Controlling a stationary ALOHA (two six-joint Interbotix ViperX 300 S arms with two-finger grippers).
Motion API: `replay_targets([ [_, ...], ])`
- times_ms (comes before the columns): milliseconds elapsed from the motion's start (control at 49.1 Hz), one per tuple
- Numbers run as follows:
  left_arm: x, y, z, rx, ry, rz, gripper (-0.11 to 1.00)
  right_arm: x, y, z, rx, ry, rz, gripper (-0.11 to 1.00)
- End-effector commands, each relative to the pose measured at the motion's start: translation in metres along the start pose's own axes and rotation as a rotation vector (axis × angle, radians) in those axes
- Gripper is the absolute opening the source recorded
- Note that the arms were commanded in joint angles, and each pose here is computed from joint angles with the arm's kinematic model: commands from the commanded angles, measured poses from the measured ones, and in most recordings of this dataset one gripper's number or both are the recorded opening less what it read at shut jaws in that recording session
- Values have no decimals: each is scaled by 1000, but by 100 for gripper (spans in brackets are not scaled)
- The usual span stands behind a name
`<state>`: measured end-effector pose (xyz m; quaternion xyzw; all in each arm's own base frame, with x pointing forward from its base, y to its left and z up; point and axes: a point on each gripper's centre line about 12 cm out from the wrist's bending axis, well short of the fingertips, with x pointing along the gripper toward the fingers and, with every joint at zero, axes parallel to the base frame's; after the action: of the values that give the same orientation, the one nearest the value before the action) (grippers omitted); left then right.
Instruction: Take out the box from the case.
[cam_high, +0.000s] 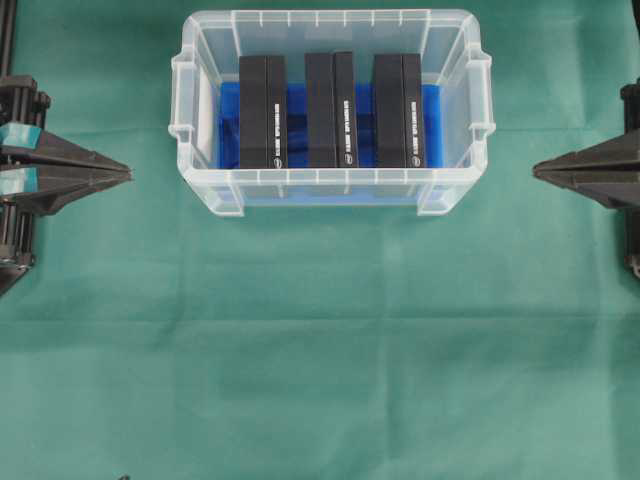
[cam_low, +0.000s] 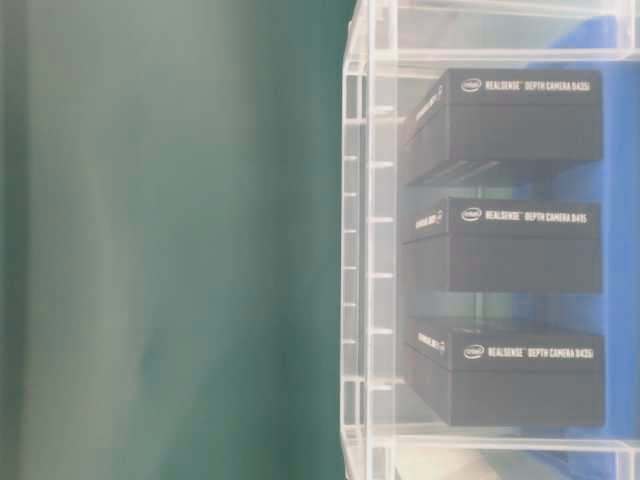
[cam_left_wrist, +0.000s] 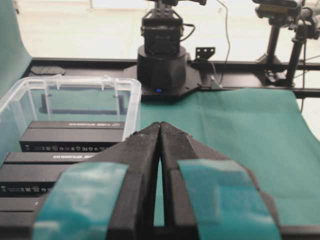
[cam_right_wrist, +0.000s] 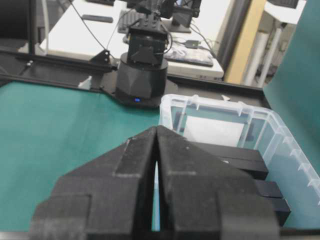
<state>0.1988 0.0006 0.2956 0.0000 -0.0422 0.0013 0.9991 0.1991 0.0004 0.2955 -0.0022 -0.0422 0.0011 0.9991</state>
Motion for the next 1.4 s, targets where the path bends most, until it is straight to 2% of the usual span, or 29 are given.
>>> replay_targets([
  [0, 4, -7, 12, 16, -11, -38, 1, 2, 0, 6, 17, -14, 0, 0],
  [183, 4, -7, 17, 0, 28, -38, 1, 9, 0, 15, 41, 94, -1, 0],
  [326, 3, -7, 25, -32, 36, -38, 1, 10, 0, 25, 69, 158, -4, 0],
  [427, 4, -8, 45, -59, 1, -41, 1, 10, 0, 43, 96, 143, -6, 0],
  [611, 9, -8, 79, -58, 12, -39, 1, 14, 0, 80, 126, 104, -5, 0],
  [916, 10, -7, 121, -57, 25, -34, 1, 27, 0, 116, 124, 118, -6, 0],
  [1038, 9, -7, 126, -61, 45, -32, 1, 29, 0, 120, 127, 144, -7, 0],
  [1160, 8, -7, 124, -68, 102, -28, 1, 28, 0, 115, 136, 219, -12, 0],
  [1384, 1, -6, 120, -124, 285, -7, 1, 22, 0, 109, 240, 425, -50, 0],
])
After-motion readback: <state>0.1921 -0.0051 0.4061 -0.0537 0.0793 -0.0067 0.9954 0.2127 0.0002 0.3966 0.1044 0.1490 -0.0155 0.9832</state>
